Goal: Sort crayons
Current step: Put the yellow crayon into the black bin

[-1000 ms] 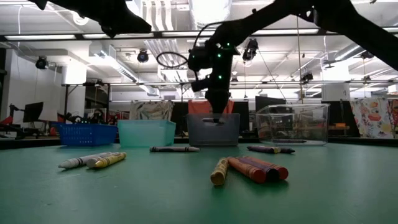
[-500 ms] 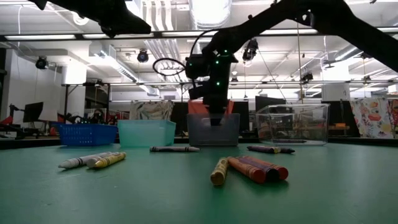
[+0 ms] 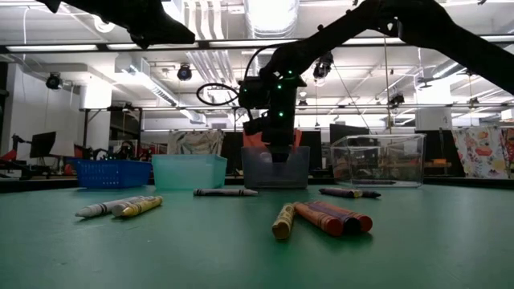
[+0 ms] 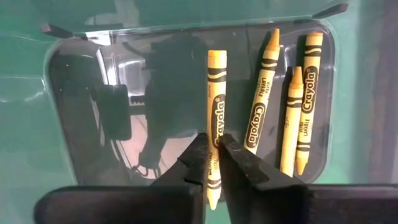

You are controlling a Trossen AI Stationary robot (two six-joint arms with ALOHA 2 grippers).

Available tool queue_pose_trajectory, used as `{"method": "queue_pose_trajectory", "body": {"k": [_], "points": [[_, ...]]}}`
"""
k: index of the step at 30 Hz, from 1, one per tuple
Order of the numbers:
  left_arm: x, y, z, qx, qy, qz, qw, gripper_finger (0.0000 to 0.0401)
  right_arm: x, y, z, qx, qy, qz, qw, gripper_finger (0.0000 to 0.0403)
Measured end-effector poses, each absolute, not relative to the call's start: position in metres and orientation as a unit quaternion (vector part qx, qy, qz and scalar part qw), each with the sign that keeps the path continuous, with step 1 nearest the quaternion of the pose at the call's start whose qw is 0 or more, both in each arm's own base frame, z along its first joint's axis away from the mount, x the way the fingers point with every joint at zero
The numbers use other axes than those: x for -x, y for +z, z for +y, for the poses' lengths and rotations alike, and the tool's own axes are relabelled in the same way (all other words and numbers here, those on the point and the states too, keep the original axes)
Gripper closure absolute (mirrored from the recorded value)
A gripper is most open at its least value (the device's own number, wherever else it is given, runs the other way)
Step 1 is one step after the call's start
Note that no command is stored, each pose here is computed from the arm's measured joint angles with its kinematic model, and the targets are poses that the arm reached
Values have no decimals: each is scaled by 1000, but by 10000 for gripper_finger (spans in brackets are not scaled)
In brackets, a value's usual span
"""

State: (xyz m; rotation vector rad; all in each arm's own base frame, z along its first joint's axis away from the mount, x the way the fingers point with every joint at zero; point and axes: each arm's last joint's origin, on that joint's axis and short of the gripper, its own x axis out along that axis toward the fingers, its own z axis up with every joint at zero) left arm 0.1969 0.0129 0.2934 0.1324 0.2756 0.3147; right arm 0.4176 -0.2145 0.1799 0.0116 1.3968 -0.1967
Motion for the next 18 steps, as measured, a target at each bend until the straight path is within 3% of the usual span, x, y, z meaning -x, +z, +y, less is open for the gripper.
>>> {"method": "queue_pose_trajectory", "body": {"k": [9,18], "points": [[-197,293,13,-64,157,137,976,335,-418,180,-215,-7,-94,640,763,288],[-196,291,13,-31,160,144,976,335,-410,218,-207,-35,-120,622,773,278]]}}
